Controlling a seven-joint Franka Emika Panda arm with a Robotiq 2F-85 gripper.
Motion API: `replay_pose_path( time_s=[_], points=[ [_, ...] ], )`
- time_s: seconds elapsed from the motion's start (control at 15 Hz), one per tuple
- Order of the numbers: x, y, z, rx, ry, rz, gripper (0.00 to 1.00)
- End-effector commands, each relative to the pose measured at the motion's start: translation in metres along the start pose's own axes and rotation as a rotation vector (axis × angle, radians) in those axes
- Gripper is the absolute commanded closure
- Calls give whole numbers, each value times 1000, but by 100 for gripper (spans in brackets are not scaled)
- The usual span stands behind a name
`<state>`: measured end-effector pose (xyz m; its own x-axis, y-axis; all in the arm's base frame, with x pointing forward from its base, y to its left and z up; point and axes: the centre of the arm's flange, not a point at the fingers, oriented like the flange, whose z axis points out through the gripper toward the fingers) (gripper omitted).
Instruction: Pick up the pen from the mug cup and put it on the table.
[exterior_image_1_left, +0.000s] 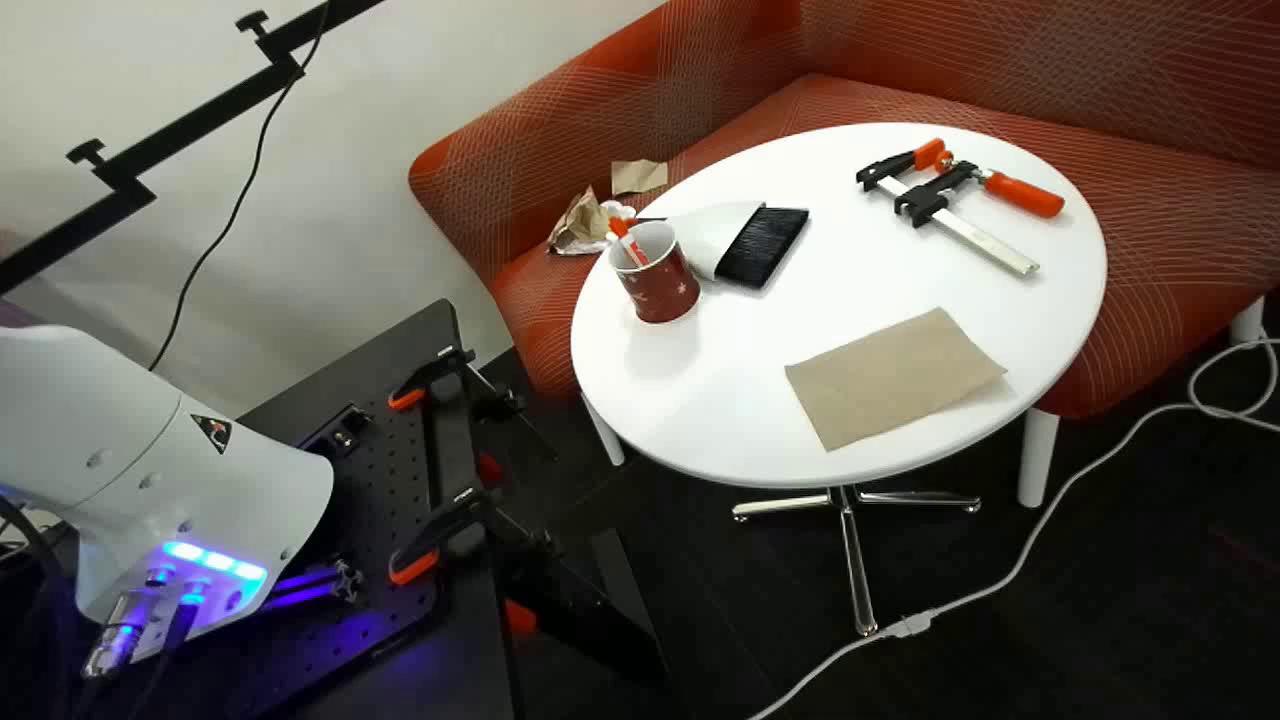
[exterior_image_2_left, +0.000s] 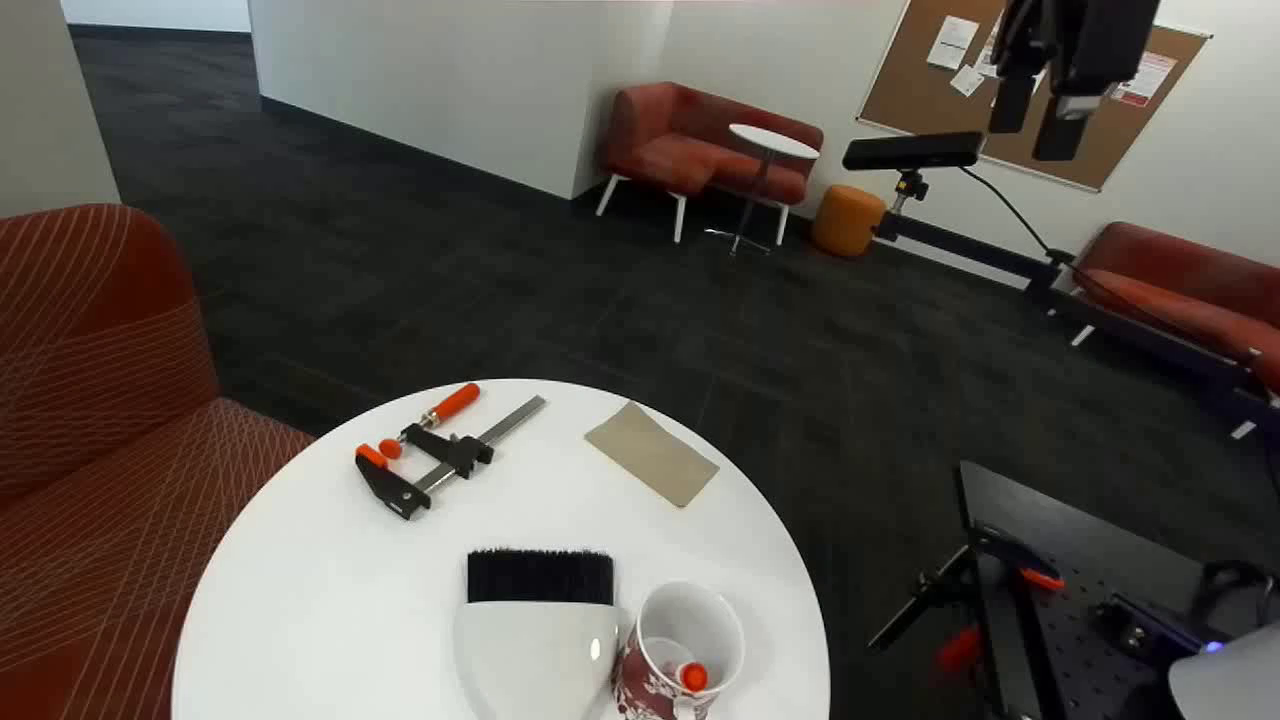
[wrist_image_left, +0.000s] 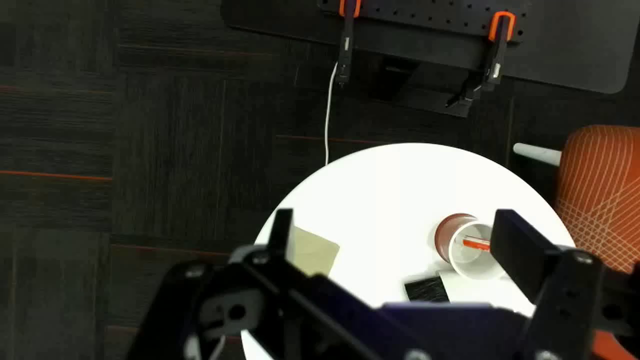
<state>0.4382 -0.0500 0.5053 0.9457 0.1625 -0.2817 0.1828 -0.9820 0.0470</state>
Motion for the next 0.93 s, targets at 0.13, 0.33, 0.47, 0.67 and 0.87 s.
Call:
replay_pose_path(
  time_s=[0.13,0.33,0.47,0.67,0.87],
  points=[
    [0,0,0,0,0,0,0],
    [0,0,0,0,0,0,0],
    [0,0,0,0,0,0,0],
    [7,-12,6,-3,30,-70,0],
    [15,-31,20,10,67,-174,0]
  ],
)
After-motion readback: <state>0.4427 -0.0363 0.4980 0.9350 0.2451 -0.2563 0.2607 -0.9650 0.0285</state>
